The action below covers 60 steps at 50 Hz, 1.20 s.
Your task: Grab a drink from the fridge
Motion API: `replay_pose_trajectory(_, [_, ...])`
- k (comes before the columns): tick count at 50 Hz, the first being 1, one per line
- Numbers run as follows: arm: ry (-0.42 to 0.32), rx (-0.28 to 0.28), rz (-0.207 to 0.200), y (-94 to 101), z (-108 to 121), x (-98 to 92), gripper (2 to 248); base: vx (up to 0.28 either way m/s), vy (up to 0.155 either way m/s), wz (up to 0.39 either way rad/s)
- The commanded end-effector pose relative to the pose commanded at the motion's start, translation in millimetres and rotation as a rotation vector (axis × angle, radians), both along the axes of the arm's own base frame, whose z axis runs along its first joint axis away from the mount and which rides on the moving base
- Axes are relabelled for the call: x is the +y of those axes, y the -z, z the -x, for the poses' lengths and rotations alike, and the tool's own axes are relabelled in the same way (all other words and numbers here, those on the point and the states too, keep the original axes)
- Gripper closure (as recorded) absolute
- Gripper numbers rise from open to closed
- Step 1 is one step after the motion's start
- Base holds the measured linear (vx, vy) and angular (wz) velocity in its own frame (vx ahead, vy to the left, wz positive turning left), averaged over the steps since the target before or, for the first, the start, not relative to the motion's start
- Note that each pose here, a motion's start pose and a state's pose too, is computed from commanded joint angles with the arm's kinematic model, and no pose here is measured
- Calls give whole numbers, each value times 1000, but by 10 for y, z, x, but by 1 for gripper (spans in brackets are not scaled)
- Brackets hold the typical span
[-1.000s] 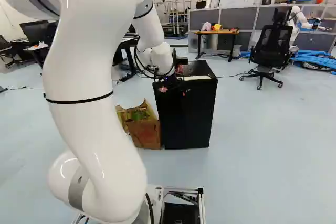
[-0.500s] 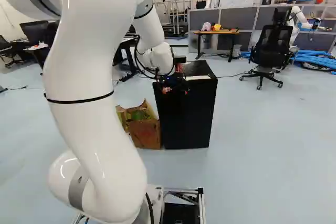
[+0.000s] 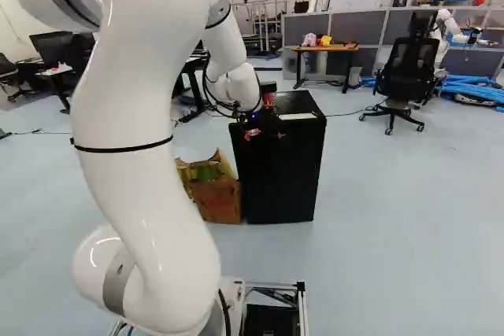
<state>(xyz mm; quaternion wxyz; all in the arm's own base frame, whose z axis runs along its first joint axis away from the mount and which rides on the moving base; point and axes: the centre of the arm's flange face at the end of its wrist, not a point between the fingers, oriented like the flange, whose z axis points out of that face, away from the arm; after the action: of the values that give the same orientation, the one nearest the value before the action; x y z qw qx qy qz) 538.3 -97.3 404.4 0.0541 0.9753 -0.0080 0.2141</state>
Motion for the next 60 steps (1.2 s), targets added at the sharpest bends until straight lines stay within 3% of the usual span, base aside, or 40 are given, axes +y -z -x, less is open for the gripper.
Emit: replay_pose_trajectory(60, [-9, -52, 2, -20, -66, 18, 3, 0, 0, 0])
